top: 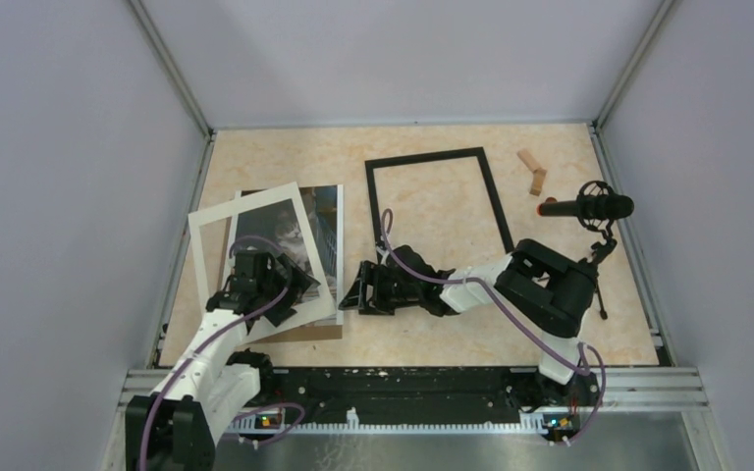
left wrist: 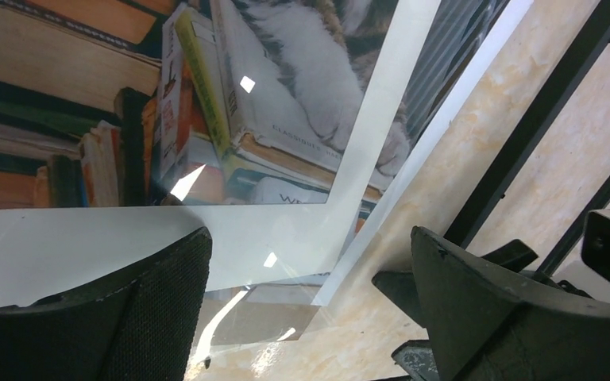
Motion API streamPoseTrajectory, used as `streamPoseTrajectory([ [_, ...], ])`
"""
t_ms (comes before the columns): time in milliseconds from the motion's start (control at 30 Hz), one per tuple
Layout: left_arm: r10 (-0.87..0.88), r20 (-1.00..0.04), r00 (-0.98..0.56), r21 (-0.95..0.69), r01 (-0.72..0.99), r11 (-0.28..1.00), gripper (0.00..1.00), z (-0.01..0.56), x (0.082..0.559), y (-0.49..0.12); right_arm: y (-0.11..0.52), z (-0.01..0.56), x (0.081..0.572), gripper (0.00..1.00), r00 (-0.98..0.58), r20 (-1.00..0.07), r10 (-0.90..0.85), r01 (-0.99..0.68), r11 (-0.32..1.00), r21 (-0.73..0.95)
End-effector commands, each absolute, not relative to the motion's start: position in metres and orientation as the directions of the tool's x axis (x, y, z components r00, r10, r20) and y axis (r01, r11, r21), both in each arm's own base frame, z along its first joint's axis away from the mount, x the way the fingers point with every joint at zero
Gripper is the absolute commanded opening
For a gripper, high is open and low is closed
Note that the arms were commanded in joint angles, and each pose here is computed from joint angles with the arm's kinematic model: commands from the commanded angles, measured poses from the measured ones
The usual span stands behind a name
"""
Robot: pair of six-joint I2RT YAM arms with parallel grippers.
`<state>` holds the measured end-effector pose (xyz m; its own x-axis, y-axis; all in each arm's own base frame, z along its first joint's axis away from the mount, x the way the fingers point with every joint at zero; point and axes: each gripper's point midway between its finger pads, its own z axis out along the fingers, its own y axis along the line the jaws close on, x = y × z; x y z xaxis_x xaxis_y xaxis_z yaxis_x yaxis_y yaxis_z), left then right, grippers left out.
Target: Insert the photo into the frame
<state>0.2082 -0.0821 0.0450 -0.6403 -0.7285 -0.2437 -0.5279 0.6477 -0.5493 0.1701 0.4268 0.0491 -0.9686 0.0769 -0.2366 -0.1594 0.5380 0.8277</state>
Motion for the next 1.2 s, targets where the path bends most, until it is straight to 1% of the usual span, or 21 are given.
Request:
streamPoseTrajectory([
  [0, -0.745, -0.222, -0.629, -0.572, -0.535, 0.622, 0.98, 0.038, 0.209, -0.085, 0.437, 0.044, 0.170, 0.70, -0.965, -0.252, 0.075, -0.177, 0.522, 0.834],
  [200, -0.739, -0.229, -0.634, -0.556, -0.537, 0.634, 0.98, 0.037, 0.209, -0.083, 0.452, 0.040, 0.159, 0.69, -0.970, -0.240, 0.033, -0.192, 0.501, 0.844],
  [367, -0.739, -0.222, -0.636, -0.538, -0.552, 0.637, 0.98, 0.030, 0.204, -0.081, 0.459, 0.048, 0.158, 0.67, -0.973, -0.226, 0.046, -0.180, 0.458, 0.871],
  [567, -0.736, -0.210, -0.644, -0.538, -0.552, 0.636, 0.98, 0.024, 0.201, -0.083, 0.463, 0.074, 0.157, 0.66, -0.974, -0.211, 0.085, -0.168, 0.354, 0.920],
  [700, -0.733, -0.197, -0.651, -0.541, -0.552, 0.634, 0.98, 0.022, 0.199, -0.085, 0.467, 0.093, 0.154, 0.63, -0.980, -0.164, 0.110, -0.132, 0.256, 0.958],
  [800, -0.725, -0.191, -0.661, -0.546, -0.542, 0.638, 0.98, 0.023, 0.199, -0.087, 0.466, 0.102, 0.154, 0.62, -0.980, -0.150, 0.130, -0.121, 0.209, 0.970],
  [967, -0.720, -0.187, -0.668, -0.559, -0.531, 0.637, 0.98, 0.025, 0.199, -0.090, 0.465, 0.100, 0.159, 0.61, -0.976, -0.141, 0.163, -0.107, 0.203, 0.973],
  [1167, -0.714, -0.169, -0.680, -0.573, -0.522, 0.632, 0.98, 0.027, 0.197, -0.094, 0.467, 0.086, 0.163, 0.58, -0.976, -0.099, 0.193, -0.055, 0.220, 0.974],
])
